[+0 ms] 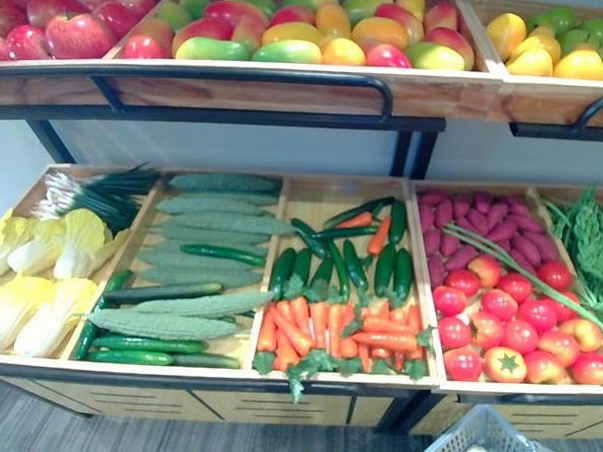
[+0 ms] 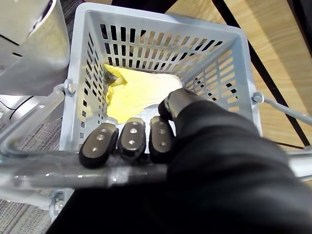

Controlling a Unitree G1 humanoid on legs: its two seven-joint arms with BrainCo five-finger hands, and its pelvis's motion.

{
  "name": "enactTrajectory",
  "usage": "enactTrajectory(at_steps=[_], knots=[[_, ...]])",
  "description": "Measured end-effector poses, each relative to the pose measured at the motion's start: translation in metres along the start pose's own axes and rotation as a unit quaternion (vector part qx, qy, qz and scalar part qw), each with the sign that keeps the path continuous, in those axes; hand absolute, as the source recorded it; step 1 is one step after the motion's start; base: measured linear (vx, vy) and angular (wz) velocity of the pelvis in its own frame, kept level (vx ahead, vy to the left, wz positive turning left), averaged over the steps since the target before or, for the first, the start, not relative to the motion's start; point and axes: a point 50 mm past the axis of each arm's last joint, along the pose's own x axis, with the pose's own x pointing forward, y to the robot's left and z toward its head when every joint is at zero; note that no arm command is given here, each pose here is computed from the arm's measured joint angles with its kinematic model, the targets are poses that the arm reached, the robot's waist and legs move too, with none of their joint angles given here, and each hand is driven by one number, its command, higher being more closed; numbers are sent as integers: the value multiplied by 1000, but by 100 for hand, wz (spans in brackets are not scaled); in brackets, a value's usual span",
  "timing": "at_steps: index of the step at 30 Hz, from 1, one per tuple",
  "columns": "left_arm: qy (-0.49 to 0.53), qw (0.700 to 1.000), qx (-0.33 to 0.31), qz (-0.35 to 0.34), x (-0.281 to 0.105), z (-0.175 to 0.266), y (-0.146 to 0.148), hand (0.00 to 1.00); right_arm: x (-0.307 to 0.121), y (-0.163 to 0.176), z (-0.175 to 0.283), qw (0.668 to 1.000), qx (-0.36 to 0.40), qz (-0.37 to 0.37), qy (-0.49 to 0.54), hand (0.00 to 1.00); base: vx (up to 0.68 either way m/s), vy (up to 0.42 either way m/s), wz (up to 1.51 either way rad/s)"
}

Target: Pick vegetable in the basket

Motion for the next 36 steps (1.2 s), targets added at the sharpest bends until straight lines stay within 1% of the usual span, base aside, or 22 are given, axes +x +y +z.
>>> enactTrajectory(at_steps=[5, 8, 10, 11, 13, 16, 17, 21, 24, 26, 27, 29, 30, 32, 35, 36], knots=[[-12, 1000, 0, 3, 1, 7, -2, 0, 0, 0, 0, 1000, 0, -1, 0, 100, 0, 0, 0], [-45, 998, -13, 51, 2, 18, 4, 0, 0, -1, 0, 1000, 1, -5, -2, 100, 0, 0, 0], [-59, 993, -43, 96, 1, 24, 13, 0, 0, -1, 1, 1000, 1, -11, -3, 100, 0, 0, 0], [-62, 991, -53, 108, 1, 25, 16, 0, 0, -2, 1, 1000, 2, -12, -4, 100, 0, 0, 0], [-70, 979, -107, 159, -1, 29, 29, 0, 0, -3, 1, 1000, 8, -18, -6, 100, 0, 0, 0], [-84, 964, -146, 208, -3, 35, 42, 0, 0, -6, 2, 999, 18, -30, -7, 100, 0, 0, 0], [-94, 953, -165, 236, -5, 40, 50, 0, 0, -6, 2, 999, 21, -33, -8, 100, 0, 0, 0], [-129, 933, -193, 275, -9, 57, 60, 0, 0, -7, 3, 999, 23, -36, -11, 100, 0, 0, 0], [-200, 912, -201, 297, -20, 88, 60, 0, 0, -7, 3, 999, 26, -37, -13, 100, 0, 0, 0], [-293, 893, -170, 296, -37, 126, 55, 0, -1, -6, 3, 999, 18, -34, -18, 100, 0, 0, 2], [-319, 887, -159, 294, -43, 136, 53, 0, -2, -6, 2, 999, 16, -35, -20, 100, 0, 0, 6], [-417, 857, -99, 284, -68, 173, 40, 0, -3, -5, 2, 999, -1, -28, -26, 100, 0, 0, 0], [-439, 849, -83, 281, -74, 180, 36, 0, -3, -5, 2, 999, -7, -26, -28, 100, 0, 0, -4], [-523, 814, -26, 253, -99, 207, 12, 0, -4, -1, 4, 999, -31, -12, -36, 100, 0, 0, -4], [-578, 787, 19, 216, -117, 223, -11, 0, -4, 0, 3, 998, -48, -4, -37, 100, 0, 0, -3], [-598, 775, 46, 200, -123, 228, -18, 0, -4, 1, 2, 998, -52, -1, -36, 100, -7, -13, -6]])
